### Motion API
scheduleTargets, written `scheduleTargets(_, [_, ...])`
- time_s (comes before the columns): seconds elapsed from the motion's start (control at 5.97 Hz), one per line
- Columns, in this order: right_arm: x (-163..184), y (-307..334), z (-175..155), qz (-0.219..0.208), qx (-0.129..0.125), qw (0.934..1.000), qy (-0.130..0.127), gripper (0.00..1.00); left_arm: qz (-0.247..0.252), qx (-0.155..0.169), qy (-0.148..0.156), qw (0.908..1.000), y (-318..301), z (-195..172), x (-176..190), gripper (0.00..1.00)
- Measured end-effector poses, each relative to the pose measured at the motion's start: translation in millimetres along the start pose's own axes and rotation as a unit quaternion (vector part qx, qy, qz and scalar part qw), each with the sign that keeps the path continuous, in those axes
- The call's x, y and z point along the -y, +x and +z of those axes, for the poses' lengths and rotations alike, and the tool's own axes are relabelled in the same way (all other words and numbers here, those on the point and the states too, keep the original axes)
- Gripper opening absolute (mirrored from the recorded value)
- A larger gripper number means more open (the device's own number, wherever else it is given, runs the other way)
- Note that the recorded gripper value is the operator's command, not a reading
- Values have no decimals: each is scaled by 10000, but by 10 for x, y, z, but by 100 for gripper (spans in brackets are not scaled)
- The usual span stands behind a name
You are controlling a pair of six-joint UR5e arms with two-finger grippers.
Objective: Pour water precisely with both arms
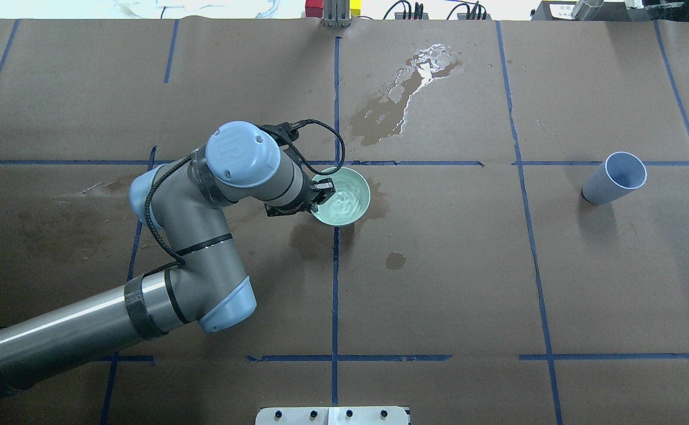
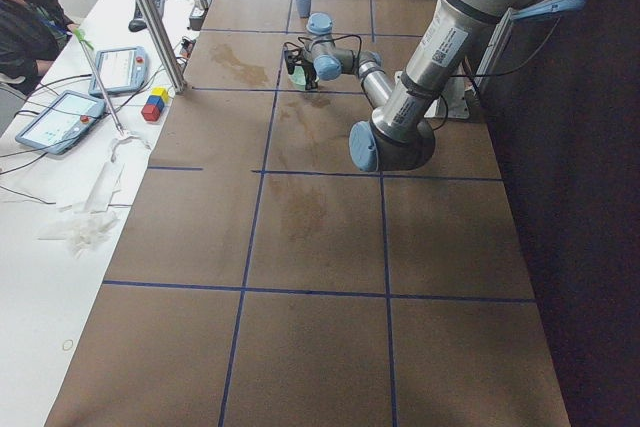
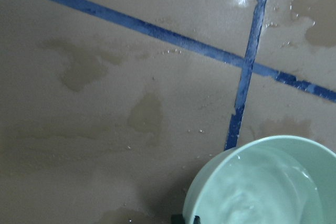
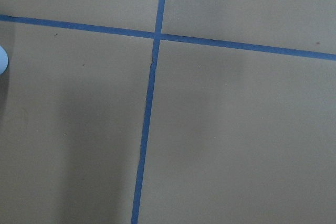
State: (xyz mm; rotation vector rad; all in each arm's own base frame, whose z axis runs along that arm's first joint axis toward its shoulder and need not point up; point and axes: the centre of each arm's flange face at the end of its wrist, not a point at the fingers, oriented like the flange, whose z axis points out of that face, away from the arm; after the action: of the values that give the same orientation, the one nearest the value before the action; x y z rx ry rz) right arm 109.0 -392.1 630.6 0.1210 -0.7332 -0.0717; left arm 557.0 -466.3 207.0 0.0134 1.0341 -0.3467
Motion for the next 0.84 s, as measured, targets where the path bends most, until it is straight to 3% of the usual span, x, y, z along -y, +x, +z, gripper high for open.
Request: scheduleTargets(0.84, [59,-138,128,-167,53,9997,-151,100,900,134,-246,9956,-1760,-930,1253,0])
